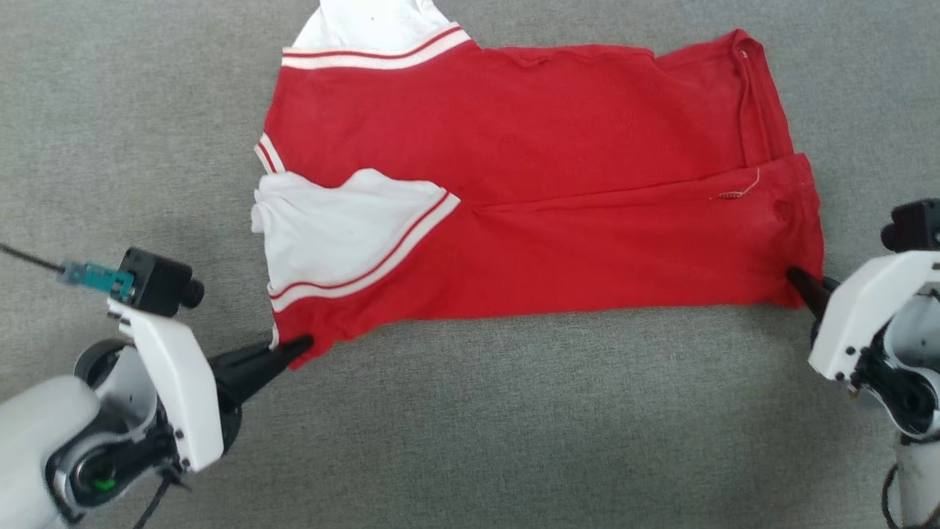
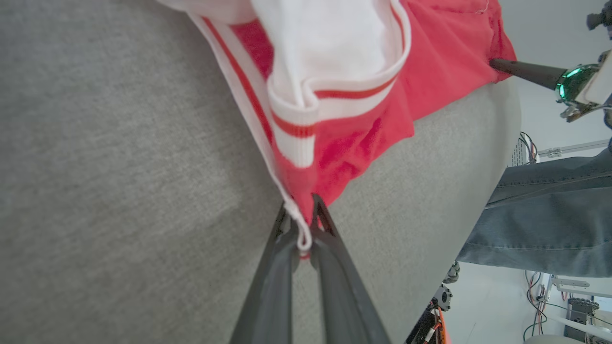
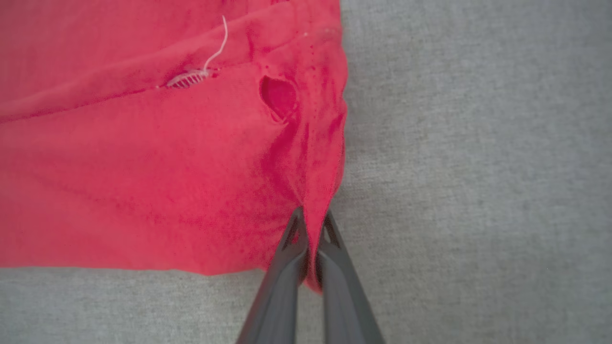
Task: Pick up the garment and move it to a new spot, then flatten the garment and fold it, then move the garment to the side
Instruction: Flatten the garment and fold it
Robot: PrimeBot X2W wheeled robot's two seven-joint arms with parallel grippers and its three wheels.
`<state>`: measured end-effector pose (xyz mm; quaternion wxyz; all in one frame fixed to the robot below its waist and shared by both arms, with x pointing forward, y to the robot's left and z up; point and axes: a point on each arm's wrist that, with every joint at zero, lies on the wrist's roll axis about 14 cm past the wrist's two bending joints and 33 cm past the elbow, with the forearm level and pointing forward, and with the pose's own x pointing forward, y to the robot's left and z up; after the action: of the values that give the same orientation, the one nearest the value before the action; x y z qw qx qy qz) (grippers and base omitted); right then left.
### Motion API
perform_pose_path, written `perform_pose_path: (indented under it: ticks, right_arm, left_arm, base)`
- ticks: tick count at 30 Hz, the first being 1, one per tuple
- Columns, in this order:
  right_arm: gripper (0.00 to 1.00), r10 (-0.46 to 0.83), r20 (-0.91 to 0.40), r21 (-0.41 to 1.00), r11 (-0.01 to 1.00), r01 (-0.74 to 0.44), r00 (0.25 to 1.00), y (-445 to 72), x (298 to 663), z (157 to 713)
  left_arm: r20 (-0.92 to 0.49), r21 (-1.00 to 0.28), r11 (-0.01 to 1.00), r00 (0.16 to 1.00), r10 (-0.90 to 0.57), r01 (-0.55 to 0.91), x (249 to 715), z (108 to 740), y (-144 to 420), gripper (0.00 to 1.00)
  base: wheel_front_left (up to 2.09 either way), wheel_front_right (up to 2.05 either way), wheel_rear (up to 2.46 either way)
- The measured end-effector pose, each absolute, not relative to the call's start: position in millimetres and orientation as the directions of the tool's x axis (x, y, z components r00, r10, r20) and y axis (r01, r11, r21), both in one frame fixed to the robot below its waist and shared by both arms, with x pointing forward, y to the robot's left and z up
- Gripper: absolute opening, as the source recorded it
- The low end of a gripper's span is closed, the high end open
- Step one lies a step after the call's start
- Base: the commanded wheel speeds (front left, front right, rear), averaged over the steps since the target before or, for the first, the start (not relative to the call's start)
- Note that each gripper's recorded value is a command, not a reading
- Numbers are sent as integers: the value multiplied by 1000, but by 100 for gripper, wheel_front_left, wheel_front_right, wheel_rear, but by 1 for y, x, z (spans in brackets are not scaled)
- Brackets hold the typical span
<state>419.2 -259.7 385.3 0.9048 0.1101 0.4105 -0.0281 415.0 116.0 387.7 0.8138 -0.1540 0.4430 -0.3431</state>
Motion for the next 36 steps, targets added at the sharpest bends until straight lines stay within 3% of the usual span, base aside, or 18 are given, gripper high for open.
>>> perform_pose_path:
  ticks: [18, 19, 20, 21, 22, 26, 31, 36]
  right_arm:
    - [0, 25, -809, 150, 975, 165, 587, -277, 364, 381]
    - [35, 19, -805, 142, 977, 162, 592, -278, 364, 382]
    - [86, 6, -796, 131, 978, 163, 605, -280, 366, 384]
    - [100, -6, -784, 125, 978, 168, 621, -282, 368, 387]
    - [100, -16, -769, 119, 979, 168, 639, -283, 371, 390]
    - [100, -86, -673, 50, 986, 161, 735, -293, 385, 415]
    - [100, -127, -429, 19, 989, 150, 894, -282, 407, 458]
    - [100, -170, -193, 29, 983, 179, 967, -271, 409, 488]
  left_arm:
    - [-584, -618, 688, 364, -726, 381, 345, 392, 124, 0]
    - [-583, -620, 686, 361, -728, 381, 344, 391, 123, 14]
    - [-577, -622, 684, 368, -729, 382, 344, 391, 122, 44]
    - [-572, -620, 683, 375, -730, 385, 345, 391, 121, 82]
    - [-568, -617, 685, 383, -729, 388, 346, 392, 121, 100]
    - [-544, -594, 700, 443, -712, 396, 359, 397, 128, 100]
    - [-495, -462, 782, 610, -619, 419, 411, 412, 166, 100]
    - [-389, -375, 824, 735, -555, 424, 475, 441, 182, 100]
  base:
    - [0, 0, 0]
    - [0, 0, 0]
    - [0, 0, 0]
    - [0, 0, 0]
    - [0, 0, 0]
    - [0, 0, 0]
    - [0, 0, 0]
    - [0, 0, 0]
